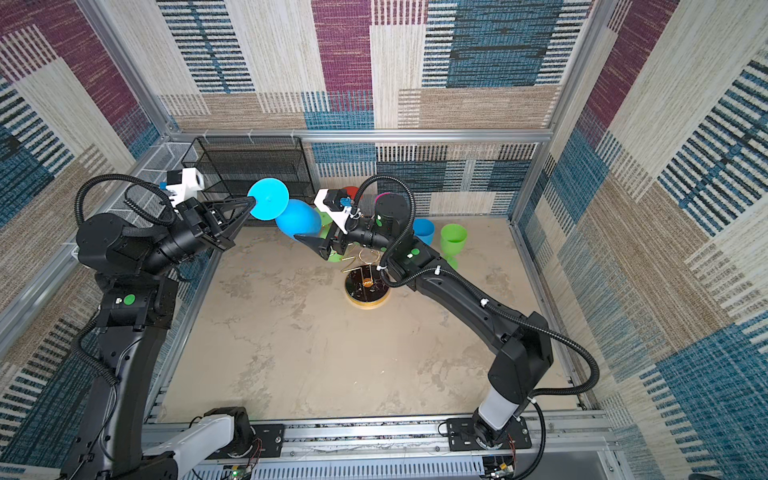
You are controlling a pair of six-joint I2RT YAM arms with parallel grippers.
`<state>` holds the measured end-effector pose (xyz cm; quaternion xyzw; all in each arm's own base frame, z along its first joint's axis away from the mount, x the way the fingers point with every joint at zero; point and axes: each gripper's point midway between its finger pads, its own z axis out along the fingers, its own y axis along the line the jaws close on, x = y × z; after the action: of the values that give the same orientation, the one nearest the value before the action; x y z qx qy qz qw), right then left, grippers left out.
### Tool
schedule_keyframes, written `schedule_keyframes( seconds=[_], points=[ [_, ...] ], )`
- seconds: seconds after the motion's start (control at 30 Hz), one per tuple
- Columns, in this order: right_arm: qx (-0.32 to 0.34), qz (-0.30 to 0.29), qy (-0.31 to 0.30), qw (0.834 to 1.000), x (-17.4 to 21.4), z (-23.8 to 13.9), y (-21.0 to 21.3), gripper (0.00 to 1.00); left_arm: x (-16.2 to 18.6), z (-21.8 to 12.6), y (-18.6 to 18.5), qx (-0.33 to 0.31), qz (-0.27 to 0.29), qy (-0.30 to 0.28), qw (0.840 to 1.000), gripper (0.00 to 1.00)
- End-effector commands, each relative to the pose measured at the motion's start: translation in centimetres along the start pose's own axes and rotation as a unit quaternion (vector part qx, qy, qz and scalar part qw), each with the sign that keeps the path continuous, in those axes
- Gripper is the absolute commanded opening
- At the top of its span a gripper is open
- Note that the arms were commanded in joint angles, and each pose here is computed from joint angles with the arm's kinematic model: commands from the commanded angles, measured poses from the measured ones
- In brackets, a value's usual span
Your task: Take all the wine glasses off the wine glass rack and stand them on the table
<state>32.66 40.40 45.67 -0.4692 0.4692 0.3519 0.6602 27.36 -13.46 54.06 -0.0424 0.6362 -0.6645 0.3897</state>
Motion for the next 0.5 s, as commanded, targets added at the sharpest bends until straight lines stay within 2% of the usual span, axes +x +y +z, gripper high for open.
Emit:
schedule_keyframes(
  seconds=[0.0, 0.47],
  points=[
    [-0.015, -0.002, -0.023, 1.000, -1.2, 0.6, 0.3, 0.99, 0.1, 0.0, -1.2, 0.018, 0.015, 0.004, 1.000, 0.00],
    [-0.040, 0.014, -0.020, 0.999, -0.5, 3.0, 1.6, 1.00, 0.0, 0.1, -0.8, 0.024, 0.007, 0.003, 1.000, 0.00]
  ],
)
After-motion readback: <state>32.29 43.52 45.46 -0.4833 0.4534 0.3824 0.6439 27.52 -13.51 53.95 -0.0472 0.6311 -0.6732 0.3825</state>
